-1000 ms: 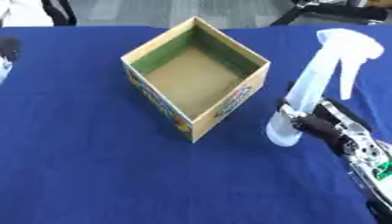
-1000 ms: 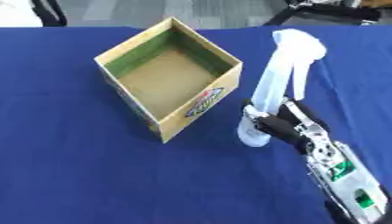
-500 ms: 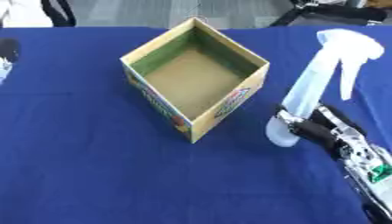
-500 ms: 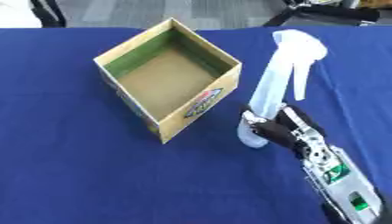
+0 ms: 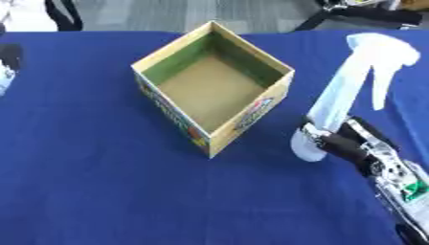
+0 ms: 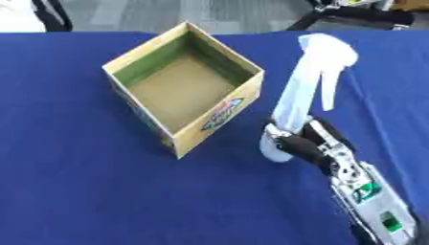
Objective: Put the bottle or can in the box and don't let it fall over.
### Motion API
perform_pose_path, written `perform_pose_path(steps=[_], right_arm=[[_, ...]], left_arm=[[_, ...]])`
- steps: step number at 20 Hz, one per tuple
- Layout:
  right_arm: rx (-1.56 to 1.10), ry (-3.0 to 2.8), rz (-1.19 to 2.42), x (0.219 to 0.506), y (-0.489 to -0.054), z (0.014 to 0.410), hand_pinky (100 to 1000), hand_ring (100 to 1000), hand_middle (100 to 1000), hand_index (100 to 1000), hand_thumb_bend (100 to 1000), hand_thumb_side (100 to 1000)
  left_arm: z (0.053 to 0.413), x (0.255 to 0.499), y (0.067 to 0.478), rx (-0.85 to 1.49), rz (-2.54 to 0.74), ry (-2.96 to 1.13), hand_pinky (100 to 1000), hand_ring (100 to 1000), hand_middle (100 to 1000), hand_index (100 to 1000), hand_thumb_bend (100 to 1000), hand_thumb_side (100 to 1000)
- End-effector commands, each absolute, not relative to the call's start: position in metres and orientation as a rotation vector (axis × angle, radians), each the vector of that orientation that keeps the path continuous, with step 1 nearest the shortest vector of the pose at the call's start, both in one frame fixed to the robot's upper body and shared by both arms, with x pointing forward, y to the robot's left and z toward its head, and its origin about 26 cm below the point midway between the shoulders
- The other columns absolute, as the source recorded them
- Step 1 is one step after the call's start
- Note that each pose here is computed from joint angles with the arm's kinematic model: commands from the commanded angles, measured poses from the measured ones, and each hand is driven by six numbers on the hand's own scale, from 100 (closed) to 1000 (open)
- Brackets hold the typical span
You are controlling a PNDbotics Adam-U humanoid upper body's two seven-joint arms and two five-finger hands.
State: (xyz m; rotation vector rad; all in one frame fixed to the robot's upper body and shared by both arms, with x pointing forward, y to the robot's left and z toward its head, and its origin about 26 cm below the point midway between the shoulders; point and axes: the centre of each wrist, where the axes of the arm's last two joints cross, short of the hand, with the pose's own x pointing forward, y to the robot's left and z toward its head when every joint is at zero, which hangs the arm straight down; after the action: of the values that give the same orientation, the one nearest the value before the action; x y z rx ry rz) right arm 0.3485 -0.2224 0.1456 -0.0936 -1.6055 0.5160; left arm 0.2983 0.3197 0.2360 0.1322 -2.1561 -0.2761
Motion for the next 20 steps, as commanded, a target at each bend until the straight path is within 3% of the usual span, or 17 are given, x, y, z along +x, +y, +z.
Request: perform_pose_path(steps=[1,3,8,11,18,20], right_arm=[[-0.108,-1.577,0.501,0.3511,-0.2274,0.1415,1000,1000,1000,1000,100,320],[-0.097,-1.575,0.491,0.3511,-0.227,0.1416,1000,1000,1000,1000,100,326],[-0.091,-1.579,0.467,0.3508,-0.2268,0.1422,1000,1000,1000,1000,100,218],[-0.09,-1.576,0.447,0.3508,-0.2265,0.1412,1000,1000,1000,1000,100,216],[-0.063,-1.562,0.392,0.3519,-0.2263,0.139,1000,1000,1000,963,100,403],[-0.062,-1.557,0.365,0.3524,-0.2266,0.1386,1000,1000,1000,942,100,403]], left_arm=[[0.2459,0.2949,0.3192,0.139,-0.301,-2.19,1000,1000,1000,941,301,237],[0.2458,0.295,0.3191,0.139,-0.301,-2.189,1000,1000,1000,941,290,239],[0.2459,0.2949,0.3192,0.139,-0.299,-2.188,1000,1000,1000,939,281,240],[0.246,0.2949,0.3193,0.14,-0.298,-2.189,1000,1000,1000,939,281,237],[0.2458,0.2948,0.3196,0.142,-0.296,-2.189,1000,1000,1000,939,281,238],[0.2458,0.2949,0.3195,0.142,-0.296,-2.189,1000,1000,1000,939,280,237]])
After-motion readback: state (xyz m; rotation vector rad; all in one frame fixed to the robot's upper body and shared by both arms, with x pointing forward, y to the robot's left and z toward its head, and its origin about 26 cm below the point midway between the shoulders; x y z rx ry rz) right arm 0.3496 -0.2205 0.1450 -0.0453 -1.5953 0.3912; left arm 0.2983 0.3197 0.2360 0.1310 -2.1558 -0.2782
